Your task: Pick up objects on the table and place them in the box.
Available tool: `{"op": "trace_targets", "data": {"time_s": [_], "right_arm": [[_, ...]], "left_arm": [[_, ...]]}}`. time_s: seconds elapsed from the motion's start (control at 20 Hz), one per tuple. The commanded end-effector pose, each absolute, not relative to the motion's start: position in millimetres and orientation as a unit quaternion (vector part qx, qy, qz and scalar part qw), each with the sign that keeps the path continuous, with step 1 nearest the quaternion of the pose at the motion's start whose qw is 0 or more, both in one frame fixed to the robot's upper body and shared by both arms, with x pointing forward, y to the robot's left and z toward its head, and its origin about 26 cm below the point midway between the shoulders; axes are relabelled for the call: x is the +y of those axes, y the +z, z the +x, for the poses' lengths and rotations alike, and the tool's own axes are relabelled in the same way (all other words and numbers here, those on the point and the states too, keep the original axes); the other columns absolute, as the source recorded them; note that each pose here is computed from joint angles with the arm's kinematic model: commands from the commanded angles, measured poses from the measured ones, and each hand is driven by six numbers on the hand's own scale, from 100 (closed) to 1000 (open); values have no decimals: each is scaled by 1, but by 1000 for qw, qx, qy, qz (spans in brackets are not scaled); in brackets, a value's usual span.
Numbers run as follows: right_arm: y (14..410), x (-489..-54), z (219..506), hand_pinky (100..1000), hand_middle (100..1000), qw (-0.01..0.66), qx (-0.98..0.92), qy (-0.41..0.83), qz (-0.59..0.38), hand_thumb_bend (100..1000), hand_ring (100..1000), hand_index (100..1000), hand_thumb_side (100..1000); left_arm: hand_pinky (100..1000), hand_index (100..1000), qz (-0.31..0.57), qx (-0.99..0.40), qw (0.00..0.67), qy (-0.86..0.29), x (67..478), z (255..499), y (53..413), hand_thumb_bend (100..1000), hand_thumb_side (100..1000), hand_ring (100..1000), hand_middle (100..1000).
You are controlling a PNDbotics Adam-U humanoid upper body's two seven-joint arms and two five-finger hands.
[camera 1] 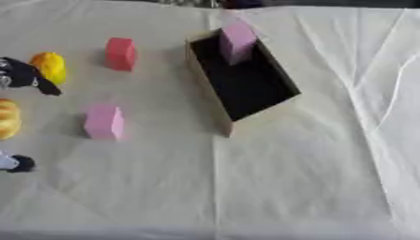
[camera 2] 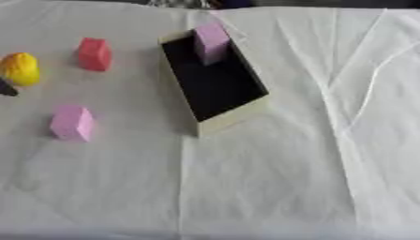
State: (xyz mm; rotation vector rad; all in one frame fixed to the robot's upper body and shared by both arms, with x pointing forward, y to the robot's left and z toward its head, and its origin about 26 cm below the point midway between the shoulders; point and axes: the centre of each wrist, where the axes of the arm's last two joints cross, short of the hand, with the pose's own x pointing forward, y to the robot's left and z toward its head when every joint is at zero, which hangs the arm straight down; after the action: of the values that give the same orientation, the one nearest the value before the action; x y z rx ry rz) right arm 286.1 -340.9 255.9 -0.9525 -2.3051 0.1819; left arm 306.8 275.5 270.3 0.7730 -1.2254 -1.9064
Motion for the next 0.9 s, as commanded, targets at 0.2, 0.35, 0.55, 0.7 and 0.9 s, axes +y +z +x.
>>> {"op": "trace_targets", "data": {"time_s": [0.2, 0.35, 0.55, 0.7, 0.9], "right_arm": [[264, -340, 283, 846, 796, 302, -879, 72, -363, 100, 753, 866, 774], [264, -339, 284, 846, 795, 305, -879, 71, -360, 100, 752, 862, 776], [264, -338, 284, 847, 793, 306, -880, 71, -356, 100, 750, 860, 779], [264, -337, 284, 847, 792, 306, -881, 71, -355, 100, 749, 859, 780], [264, -336, 285, 847, 790, 305, -882, 71, -352, 100, 747, 857, 781]], "left_arm": [[927, 865, 305, -444, 392, -746, 278, 324, 261, 676, 137, 844, 755], [928, 887, 298, -439, 408, -743, 278, 335, 253, 666, 139, 852, 774], [922, 885, 295, -445, 419, -734, 275, 351, 245, 645, 139, 854, 779], [917, 880, 288, -453, 420, -732, 271, 361, 241, 629, 136, 853, 781], [913, 877, 273, -456, 418, -737, 264, 369, 237, 611, 135, 854, 783]]}}
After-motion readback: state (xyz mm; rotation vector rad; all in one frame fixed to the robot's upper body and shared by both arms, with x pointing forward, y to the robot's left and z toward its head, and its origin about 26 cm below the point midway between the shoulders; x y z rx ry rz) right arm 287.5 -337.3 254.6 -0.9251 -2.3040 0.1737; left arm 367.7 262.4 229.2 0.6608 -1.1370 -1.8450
